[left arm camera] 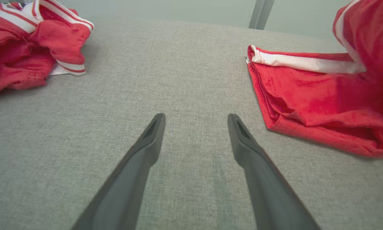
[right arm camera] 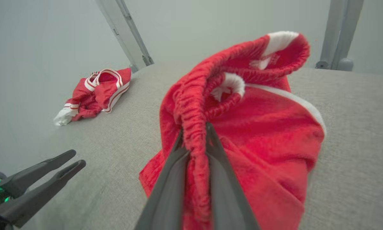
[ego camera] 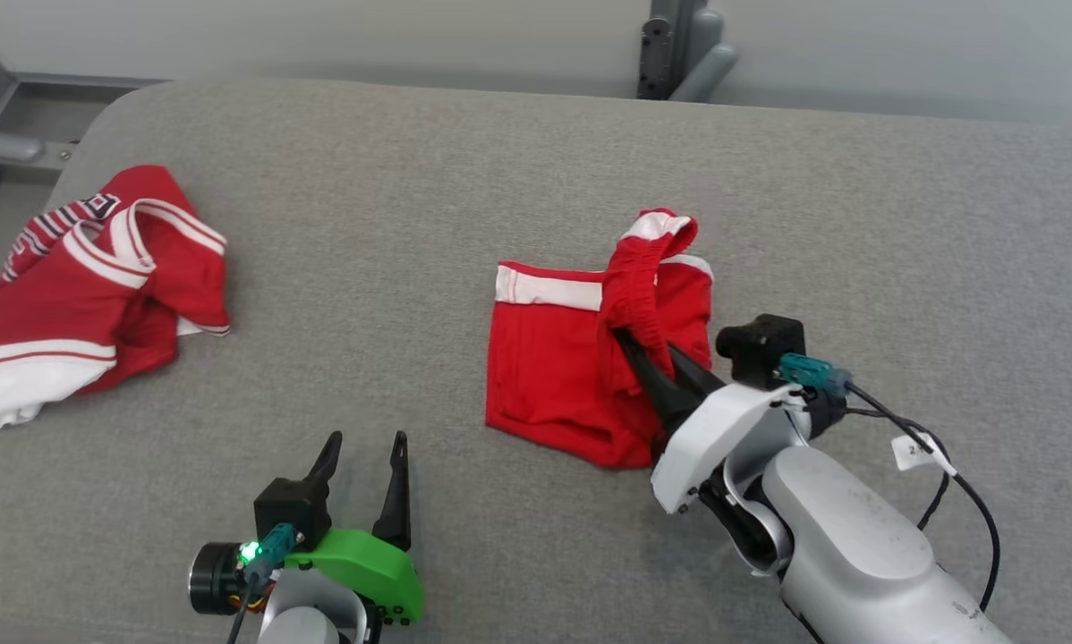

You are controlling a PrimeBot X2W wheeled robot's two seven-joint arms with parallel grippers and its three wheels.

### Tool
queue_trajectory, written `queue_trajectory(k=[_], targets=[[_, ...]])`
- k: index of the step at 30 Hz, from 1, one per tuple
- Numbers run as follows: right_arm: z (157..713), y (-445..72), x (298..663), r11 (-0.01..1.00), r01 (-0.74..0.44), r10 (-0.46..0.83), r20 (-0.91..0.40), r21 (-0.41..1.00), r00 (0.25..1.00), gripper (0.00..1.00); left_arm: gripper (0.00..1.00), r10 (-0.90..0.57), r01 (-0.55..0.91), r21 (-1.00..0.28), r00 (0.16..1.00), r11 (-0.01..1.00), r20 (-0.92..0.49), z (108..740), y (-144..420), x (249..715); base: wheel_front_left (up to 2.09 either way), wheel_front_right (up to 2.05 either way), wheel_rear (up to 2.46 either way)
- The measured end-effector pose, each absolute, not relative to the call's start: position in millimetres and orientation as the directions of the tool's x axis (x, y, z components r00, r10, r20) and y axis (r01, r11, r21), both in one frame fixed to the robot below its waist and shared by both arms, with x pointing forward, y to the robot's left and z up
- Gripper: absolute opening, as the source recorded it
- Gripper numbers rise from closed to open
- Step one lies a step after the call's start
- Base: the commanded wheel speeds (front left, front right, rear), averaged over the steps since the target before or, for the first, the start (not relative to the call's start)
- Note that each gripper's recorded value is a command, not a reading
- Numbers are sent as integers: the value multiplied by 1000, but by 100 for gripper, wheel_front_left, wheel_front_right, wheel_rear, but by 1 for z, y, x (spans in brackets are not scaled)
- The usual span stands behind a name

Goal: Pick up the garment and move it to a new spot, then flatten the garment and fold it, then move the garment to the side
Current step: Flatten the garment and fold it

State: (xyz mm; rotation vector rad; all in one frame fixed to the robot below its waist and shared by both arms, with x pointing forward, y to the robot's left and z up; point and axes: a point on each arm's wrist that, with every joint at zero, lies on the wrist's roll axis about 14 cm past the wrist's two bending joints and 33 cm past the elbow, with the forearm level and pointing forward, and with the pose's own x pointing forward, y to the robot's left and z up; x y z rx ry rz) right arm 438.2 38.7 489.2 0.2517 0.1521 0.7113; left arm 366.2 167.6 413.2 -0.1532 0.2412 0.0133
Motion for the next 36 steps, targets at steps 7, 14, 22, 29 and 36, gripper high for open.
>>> queue_trajectory(k=[7,14,22,29,36], targets=[[467,96,424,642,-708,760,-123,294,638,100,100,90,-130,-147,964,981,-252,412,195,346,0,0,0],[475,121,425,602,-730,784,-62,324,618,100,100,205,-240,-129,948,962,-242,417,228,332,0,0,0],[475,28,463,790,-552,581,-35,266,813,100,100,192,-213,-109,966,971,-176,435,226,351,0,0,0],[461,-65,451,917,-353,369,-62,184,927,100,100,134,-149,-99,980,984,-150,439,208,366,0,0,0],[449,-137,418,974,-153,171,-99,168,980,100,100,63,-78,-92,987,993,-148,438,187,374,0,0,0]])
